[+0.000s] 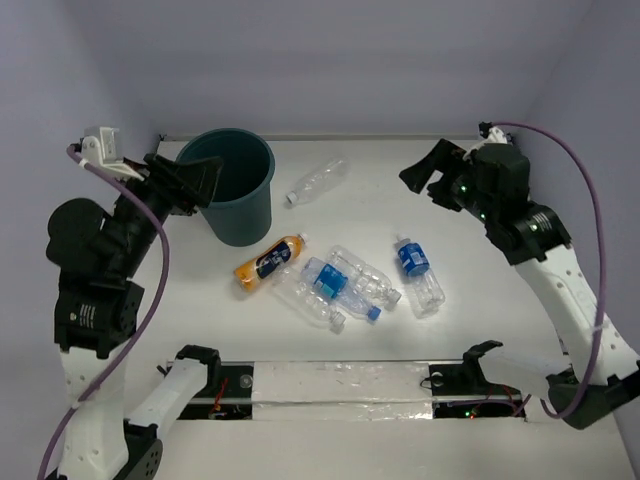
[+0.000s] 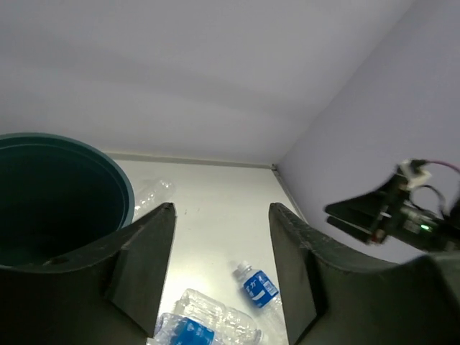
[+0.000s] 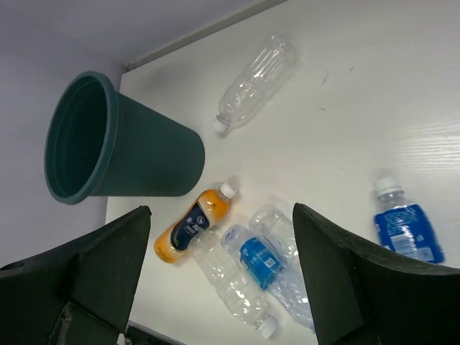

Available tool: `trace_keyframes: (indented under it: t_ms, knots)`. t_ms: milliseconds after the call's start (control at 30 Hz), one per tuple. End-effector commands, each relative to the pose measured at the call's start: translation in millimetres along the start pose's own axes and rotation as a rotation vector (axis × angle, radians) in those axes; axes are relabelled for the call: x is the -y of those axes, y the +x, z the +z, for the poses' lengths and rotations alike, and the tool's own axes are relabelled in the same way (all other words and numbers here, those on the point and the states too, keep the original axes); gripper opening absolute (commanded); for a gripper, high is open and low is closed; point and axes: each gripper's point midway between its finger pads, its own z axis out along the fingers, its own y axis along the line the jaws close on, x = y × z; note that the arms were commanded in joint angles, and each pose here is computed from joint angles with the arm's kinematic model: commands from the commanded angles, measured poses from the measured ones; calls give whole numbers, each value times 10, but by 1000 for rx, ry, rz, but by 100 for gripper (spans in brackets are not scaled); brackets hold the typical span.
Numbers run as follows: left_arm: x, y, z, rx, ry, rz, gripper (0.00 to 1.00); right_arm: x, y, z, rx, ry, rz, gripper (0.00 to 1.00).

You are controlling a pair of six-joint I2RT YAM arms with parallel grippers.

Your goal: Put the plastic bottles in the bin

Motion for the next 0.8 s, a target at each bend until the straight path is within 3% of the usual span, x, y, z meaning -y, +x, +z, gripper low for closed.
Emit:
trace_keyframes:
  t_ms: [0,67,167,200,233,300,400,467,567,600,700,767]
  knots:
    - [145,-84,-256,52,52,25,52,-175,-51,344,16,-55,115,85]
    - [142,-38,-299,39,54,31,52,-161,-13,525,5,-43,148,85]
    - [81,95,-351,7,37,16,46,-137,72,944,-5,-35,220,42]
    - [53,137,-356,-6,26,6,37,-125,99,1053,-10,-30,235,14]
    - [17,202,-363,-22,16,0,32,-125,112,1157,-9,-31,252,3]
    - [-39,357,-378,-76,3,-15,15,-60,209,1480,-22,-1,328,0]
    - [-126,514,-442,-131,-33,-25,0,92,335,1867,-26,69,415,0]
    - [-218,646,-508,-175,-73,-27,0,159,381,2037,-26,107,465,4]
    - [-340,876,-591,-249,-118,-46,0,283,488,2349,-39,178,514,37]
    - [-373,931,-612,-266,-132,-53,0,239,437,2418,-36,179,527,56]
    - [-492,1167,-704,-325,-175,-84,0,313,619,2720,-88,224,577,79]
    - [-565,1343,-755,-365,-197,-117,1,388,875,2939,-145,265,605,85]
